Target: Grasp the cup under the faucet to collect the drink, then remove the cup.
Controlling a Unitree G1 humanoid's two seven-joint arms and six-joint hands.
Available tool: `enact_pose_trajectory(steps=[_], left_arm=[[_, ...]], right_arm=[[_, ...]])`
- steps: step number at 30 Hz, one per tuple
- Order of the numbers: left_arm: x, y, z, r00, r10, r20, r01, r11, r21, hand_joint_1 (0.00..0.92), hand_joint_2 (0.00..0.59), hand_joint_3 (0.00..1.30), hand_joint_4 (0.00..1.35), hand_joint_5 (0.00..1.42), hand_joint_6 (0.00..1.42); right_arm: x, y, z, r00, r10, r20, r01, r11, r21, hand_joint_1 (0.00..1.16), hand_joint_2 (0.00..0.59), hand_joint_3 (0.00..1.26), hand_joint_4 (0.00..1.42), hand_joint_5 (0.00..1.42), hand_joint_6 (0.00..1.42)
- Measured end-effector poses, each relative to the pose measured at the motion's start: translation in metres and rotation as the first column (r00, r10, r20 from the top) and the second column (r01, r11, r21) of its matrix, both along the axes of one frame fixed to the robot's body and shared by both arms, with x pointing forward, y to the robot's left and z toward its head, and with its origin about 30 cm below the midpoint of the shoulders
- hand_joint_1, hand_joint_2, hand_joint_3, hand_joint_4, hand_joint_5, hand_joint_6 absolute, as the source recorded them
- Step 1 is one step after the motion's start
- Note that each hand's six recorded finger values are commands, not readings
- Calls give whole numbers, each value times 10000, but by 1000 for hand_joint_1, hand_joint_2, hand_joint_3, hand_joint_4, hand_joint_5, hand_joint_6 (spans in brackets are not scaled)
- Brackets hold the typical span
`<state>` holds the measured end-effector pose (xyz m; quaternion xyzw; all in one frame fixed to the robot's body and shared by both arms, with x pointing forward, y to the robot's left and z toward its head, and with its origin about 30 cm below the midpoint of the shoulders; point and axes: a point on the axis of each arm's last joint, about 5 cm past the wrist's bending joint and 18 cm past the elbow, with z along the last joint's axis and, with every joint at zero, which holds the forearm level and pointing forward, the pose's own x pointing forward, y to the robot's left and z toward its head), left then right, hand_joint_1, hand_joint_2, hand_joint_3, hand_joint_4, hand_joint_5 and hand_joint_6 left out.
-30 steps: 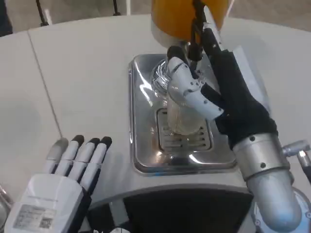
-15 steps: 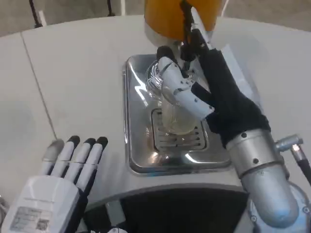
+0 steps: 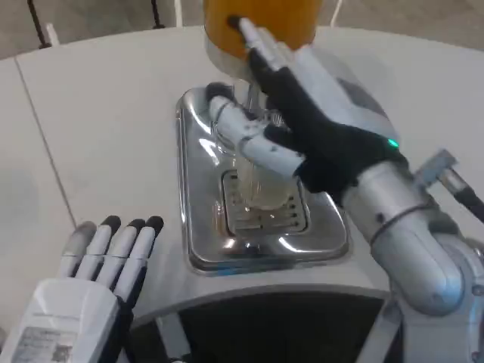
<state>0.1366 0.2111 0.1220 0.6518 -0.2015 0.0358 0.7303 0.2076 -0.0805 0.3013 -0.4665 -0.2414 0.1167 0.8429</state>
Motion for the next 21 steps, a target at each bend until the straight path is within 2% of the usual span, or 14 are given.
enact_pose_trajectory(steps=[6, 11, 17, 21], left_arm=[[15, 11, -19, 10000, 17, -92, -18, 10000, -50, 0, 82, 0, 0, 0, 0], [45, 15, -12, 10000, 4, -93, -9, 9985, -546, 0, 68, 0, 0, 0, 0], [179, 2, 29, 9998, 93, -166, -126, 9780, -2082, 0, 62, 0, 0, 0, 0], [331, -24, 80, 9998, 149, -136, -183, 9540, -2992, 0, 56, 0, 0, 0, 0]], right_arm=[[-16, 38, 68, 9992, -336, 218, 358, 9932, -1107, 24, 537, 14, 0, 0, 62], [-26, 56, 69, 9978, -578, 331, 618, 9887, -1364, 29, 542, 14, 0, 0, 63], [-32, 67, 75, 9975, -621, 345, 669, 9845, -1623, 33, 546, 14, 0, 0, 63], [-35, 78, 77, 9974, -648, 308, 689, 9855, -1549, 38, 550, 14, 0, 0, 63]])
